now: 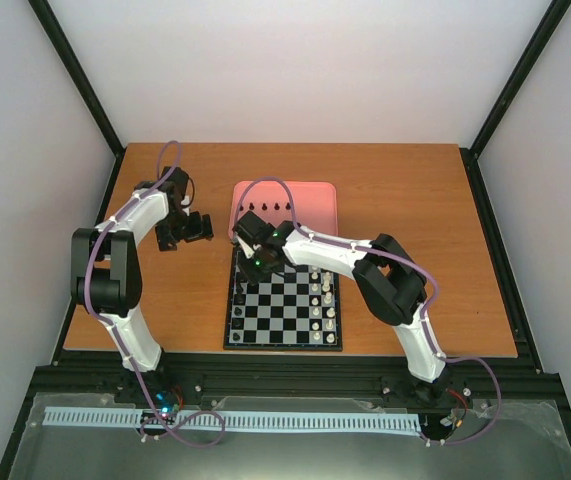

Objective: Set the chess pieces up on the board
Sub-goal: Place the chess piece on the chessboard.

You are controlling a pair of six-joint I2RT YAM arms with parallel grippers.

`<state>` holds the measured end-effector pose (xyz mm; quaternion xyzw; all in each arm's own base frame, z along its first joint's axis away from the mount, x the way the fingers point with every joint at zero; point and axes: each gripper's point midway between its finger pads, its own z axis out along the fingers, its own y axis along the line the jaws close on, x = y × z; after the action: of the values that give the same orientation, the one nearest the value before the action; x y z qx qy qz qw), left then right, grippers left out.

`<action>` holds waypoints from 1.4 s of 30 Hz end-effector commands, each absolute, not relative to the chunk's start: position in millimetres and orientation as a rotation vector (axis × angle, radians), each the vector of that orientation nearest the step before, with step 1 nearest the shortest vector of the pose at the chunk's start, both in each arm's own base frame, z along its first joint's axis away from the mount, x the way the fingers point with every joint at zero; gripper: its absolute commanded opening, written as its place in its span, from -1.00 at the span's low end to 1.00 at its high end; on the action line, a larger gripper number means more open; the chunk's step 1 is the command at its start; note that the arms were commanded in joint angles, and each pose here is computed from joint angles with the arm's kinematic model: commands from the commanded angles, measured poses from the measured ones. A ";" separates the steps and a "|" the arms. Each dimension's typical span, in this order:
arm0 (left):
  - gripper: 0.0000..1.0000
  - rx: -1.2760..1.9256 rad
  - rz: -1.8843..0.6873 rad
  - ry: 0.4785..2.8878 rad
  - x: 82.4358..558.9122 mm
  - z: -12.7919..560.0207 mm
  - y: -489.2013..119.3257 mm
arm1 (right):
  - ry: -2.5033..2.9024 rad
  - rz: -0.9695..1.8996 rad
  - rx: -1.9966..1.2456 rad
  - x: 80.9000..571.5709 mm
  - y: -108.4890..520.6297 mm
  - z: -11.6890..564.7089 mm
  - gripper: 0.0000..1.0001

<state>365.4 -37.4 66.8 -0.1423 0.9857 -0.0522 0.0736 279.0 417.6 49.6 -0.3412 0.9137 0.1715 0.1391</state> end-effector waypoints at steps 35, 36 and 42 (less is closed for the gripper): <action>0.99 -0.400 -0.153 2.937 367.1 77.0 -35.1 | 2.490 0.438 -0.974 288.6 408.1 130.7 -0.28; 0.99 -0.399 -0.154 2.935 367.8 77.4 -35.4 | 2.469 0.440 -0.963 289.5 406.3 141.7 -0.17; 0.99 -0.398 -0.158 2.933 367.9 78.4 -35.6 | 2.428 0.403 -0.864 319.9 389.1 177.4 0.17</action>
<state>365.3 -37.4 66.8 -0.1419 0.9858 -0.0523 0.0734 293.7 402.4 143.5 -0.3449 0.8975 0.1597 0.2238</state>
